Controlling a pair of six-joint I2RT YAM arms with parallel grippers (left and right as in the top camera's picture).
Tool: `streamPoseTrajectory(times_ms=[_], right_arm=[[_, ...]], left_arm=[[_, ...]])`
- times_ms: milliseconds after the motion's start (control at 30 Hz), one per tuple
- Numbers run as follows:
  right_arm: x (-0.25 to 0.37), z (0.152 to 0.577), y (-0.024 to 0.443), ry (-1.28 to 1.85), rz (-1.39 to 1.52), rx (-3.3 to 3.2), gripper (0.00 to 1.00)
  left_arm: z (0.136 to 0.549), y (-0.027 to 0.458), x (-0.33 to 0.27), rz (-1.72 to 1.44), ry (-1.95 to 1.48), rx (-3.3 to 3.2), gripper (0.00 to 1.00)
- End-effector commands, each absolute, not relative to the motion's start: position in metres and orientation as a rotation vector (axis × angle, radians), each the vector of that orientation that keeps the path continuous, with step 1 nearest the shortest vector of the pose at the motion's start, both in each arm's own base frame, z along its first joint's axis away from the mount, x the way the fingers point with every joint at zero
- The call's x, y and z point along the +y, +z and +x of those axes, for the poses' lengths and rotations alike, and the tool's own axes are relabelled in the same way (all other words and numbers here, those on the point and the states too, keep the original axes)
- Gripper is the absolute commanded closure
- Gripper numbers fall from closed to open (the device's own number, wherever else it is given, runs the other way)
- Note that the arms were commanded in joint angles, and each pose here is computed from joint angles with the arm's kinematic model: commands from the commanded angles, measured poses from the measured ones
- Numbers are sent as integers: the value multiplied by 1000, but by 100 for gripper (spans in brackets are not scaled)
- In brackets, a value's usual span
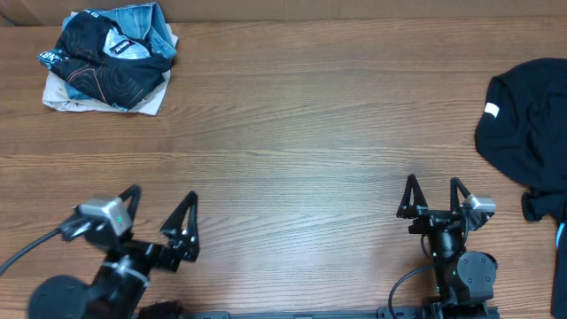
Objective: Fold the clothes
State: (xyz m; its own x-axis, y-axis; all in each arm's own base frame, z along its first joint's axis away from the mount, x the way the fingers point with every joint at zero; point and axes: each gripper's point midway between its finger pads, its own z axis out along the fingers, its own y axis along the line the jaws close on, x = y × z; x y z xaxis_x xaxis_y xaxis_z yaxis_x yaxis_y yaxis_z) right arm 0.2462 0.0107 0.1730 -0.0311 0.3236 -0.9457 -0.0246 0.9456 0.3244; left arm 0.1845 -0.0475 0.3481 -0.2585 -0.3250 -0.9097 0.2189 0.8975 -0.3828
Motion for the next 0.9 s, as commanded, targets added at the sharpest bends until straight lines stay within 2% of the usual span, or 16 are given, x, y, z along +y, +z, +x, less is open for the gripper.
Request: streamPoseTrajectory(times_ms=[0,333,867], right_arm=[[10,246,171,273,235,1578,0],[10,246,171,273,235,1578,0],[10,246,171,273,235,1578,0]], left_arm=[[199,313,-46,-138,-564,1704,0],[224,249,-40,-145,-528,1583,0],[243,190,-34,-165,-477,1530,0]])
